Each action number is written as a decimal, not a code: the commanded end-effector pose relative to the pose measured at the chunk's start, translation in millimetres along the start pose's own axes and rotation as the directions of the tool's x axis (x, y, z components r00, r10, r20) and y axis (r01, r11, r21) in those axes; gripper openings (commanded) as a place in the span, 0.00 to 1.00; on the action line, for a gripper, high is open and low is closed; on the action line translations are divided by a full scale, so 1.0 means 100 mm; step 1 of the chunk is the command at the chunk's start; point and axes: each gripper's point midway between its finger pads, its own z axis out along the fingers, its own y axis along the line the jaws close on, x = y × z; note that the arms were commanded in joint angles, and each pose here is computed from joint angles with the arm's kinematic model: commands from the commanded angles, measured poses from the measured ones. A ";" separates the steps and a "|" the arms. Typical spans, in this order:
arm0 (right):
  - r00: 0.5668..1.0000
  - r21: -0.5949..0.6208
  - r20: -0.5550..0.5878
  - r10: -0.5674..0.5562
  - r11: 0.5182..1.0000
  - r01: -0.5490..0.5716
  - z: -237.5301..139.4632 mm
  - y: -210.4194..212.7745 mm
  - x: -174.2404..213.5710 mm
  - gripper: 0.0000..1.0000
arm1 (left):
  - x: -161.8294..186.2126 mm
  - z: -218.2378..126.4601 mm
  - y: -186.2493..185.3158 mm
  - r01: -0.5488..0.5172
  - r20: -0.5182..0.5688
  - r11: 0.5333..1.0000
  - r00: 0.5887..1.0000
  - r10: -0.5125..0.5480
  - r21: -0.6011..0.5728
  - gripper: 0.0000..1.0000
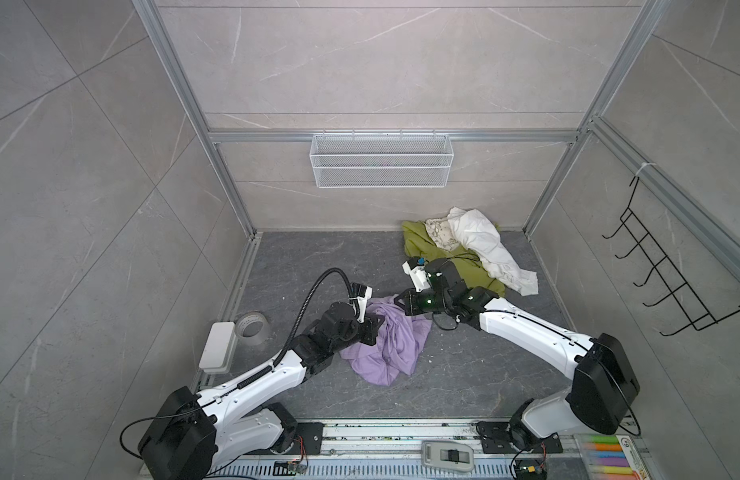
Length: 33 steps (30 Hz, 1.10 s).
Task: Pick out a specific cloth from the pile
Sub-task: 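Lower the lavender shirt onto the table with both grippers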
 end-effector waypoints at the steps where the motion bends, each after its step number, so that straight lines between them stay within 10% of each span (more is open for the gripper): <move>1: 1.000 -0.001 -0.011 0.016 1.000 -0.016 0.07 -0.08 0.06 0.00 | -0.10 0.03 -0.03 0.005 0.044 1.000 0.999 -0.006 0.008 0.00; 33: 0.997 0.126 -0.019 0.078 0.989 -0.075 0.31 -0.74 0.18 0.00 | 0.42 0.26 0.39 0.045 -0.091 0.991 0.994 -0.057 -0.128 0.00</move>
